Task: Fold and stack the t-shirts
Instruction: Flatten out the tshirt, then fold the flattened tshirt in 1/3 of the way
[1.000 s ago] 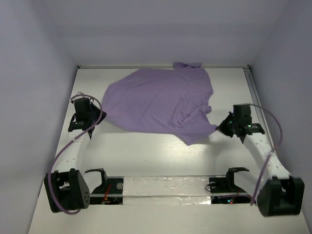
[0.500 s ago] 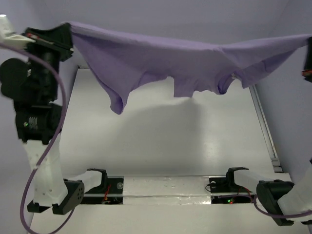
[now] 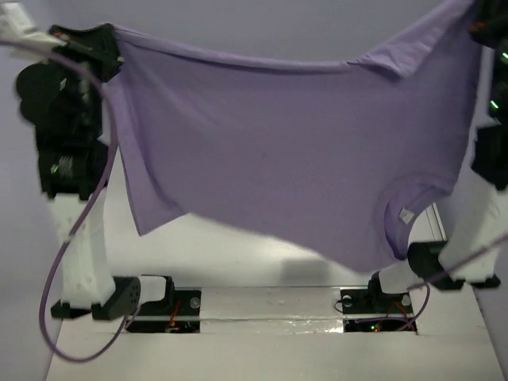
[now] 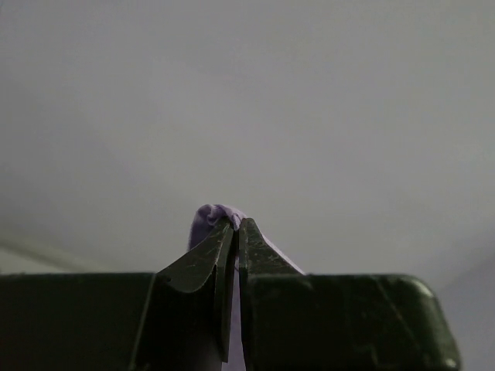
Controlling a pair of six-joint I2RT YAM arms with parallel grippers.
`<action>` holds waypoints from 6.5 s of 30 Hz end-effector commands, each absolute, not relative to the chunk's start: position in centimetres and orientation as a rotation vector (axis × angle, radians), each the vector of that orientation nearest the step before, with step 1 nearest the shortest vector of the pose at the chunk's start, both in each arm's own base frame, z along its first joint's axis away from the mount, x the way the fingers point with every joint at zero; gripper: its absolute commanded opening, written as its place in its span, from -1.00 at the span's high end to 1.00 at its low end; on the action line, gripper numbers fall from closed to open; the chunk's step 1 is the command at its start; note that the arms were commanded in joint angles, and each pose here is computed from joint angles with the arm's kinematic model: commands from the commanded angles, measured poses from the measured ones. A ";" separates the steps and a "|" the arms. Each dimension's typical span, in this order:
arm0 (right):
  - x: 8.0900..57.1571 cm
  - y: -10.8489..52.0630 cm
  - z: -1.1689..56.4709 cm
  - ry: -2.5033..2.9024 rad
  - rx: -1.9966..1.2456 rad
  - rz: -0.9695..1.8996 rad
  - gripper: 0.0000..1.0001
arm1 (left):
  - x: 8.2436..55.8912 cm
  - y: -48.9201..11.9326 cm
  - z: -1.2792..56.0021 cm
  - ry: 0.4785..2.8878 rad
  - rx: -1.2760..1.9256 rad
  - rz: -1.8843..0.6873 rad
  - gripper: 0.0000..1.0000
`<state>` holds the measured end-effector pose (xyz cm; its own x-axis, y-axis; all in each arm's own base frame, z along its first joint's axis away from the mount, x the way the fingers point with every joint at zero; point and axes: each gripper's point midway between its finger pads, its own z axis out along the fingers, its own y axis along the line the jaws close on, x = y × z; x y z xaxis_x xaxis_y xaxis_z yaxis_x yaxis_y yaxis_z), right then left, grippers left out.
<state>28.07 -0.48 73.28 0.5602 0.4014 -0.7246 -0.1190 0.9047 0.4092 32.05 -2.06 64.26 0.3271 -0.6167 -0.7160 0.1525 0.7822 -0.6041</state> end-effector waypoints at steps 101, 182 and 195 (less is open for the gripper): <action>44.0 6.2 14.9 2.233 0.535 0.480 1.00 | 31.5 4.8 10.2 2.090 -1.022 -0.168 -0.67; 37.9 4.1 4.9 2.243 1.010 0.553 -0.07 | 28.8 4.9 3.7 2.174 -1.195 -0.205 -0.15; 39.1 3.6 2.8 2.260 1.071 0.531 0.67 | 28.6 4.8 1.5 2.206 -1.226 -0.198 0.74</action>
